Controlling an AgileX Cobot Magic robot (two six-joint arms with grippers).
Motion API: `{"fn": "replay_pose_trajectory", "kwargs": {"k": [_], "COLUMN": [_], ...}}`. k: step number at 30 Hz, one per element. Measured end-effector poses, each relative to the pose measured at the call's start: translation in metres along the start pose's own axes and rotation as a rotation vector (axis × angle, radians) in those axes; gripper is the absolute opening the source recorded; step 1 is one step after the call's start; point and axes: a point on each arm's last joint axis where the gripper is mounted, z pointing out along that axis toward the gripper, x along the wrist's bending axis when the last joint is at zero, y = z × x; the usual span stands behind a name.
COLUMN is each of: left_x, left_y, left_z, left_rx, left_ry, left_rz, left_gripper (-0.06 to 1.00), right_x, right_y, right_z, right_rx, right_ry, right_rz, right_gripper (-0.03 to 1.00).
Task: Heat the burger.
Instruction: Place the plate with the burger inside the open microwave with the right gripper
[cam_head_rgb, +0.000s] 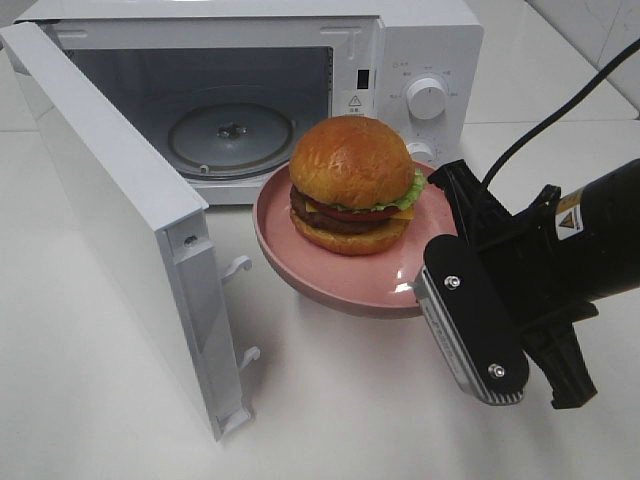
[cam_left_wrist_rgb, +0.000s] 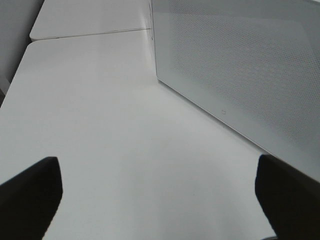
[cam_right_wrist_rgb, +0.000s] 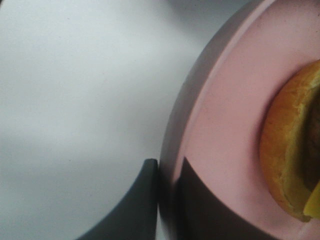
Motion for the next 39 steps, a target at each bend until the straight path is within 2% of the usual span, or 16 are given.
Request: {"fn": "replay_pose_trajectory", "kwargs": {"k": [14,25,39], "left_x": [0.0,0.0,0.0], "left_y": [0.0,0.0,0.0], "left_z": [0.0,0.0,0.0], "left_rx": [0.0,0.0,0.0], "left_ry": [0.0,0.0,0.0], "left_rz": [0.0,0.0,0.0], "left_gripper": [0.97,0.97,0.97], "right_x": [-0.029,-0.042,-0.072], "right_y": [0.001,0.013,0.015], "right_z": [0.02,0.052,0.07], "right_rx": [0.003,0.002,0.022], "right_ry": [-0.01,0.033,0.004], "right_rz": [-0.007,-0.07,-0.082], "right_gripper": [0.06,0.06,0.06]}}
